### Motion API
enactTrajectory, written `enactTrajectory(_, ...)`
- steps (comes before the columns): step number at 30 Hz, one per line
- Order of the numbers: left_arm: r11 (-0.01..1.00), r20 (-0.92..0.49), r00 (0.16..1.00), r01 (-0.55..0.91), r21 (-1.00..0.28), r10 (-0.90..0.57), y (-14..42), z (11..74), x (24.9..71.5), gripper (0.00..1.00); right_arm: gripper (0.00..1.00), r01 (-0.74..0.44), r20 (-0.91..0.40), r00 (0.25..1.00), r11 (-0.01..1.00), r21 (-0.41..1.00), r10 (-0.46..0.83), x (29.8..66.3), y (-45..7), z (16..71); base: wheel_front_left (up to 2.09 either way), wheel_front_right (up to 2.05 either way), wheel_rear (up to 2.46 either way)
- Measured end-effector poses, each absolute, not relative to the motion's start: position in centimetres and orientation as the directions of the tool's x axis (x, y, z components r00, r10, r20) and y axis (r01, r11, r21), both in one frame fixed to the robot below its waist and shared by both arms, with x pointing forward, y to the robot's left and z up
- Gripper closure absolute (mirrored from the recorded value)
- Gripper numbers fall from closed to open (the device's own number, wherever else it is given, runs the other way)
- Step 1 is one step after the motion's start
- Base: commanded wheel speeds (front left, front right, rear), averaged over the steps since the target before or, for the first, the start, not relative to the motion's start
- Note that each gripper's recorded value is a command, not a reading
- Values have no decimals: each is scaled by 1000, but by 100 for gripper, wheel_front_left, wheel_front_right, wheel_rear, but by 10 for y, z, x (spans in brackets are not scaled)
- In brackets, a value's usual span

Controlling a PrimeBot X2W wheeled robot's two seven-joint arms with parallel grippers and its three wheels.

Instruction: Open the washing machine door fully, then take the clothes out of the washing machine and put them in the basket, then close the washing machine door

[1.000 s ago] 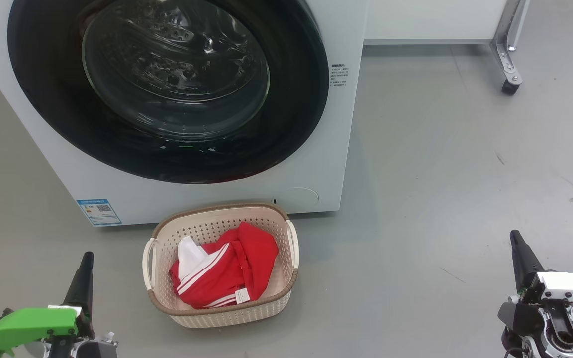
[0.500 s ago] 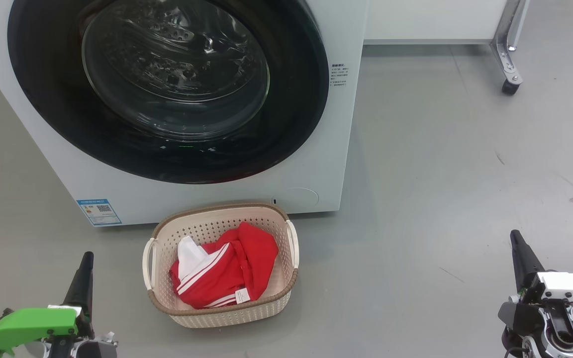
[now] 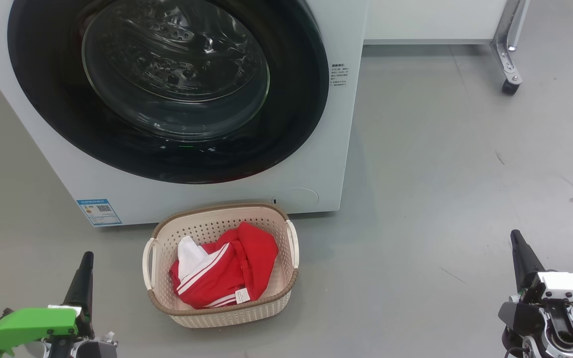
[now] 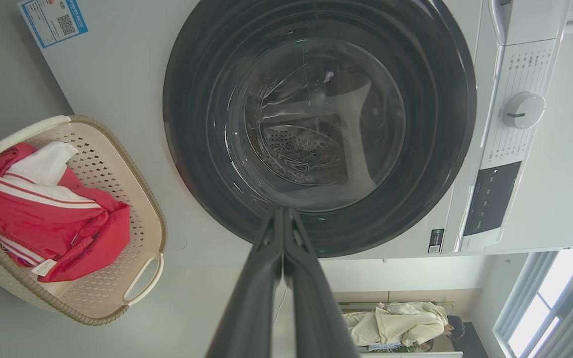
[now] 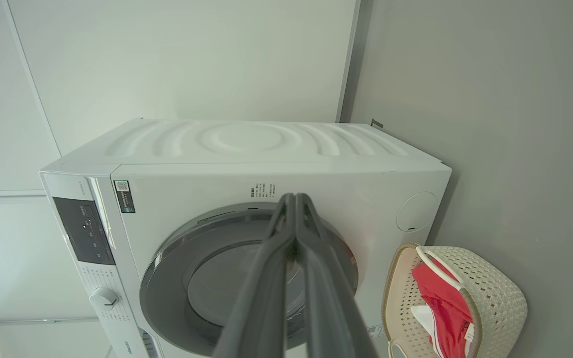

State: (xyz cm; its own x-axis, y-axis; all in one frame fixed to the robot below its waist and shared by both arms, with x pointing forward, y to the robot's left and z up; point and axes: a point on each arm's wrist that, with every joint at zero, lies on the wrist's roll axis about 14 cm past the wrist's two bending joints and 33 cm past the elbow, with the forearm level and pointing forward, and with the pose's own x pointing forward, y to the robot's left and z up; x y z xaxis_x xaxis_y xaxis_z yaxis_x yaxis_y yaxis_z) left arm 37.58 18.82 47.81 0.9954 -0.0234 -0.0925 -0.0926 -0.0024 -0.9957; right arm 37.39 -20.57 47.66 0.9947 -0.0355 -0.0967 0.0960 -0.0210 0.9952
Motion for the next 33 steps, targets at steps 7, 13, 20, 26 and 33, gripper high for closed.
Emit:
enactTrajectory(7,-2,-92,995,-92,-996,-23,188,478,376,100,100,96,-97,995,-21,995,-36,374,-206,477,0,0,0)
enactTrajectory(13,-2,-92,995,-92,-996,-23,188,478,376,100,100,96,-96,995,-21,995,-29,374,-205,477,0,0,0)
enactTrajectory(20,-2,-92,995,-92,-996,-23,188,478,376,100,100,96,-96,995,-22,995,-29,374,-205,477,0,0,0)
enactTrajectory(26,-3,-92,995,-92,-996,-23,188,478,376,100,100,96,-96,995,-22,995,-29,374,-205,477,0,0,0)
enactTrajectory(33,-3,-92,995,-92,-996,-23,188,478,376,100,100,95,-96,995,-22,995,-30,374,-205,477,0,0,0)
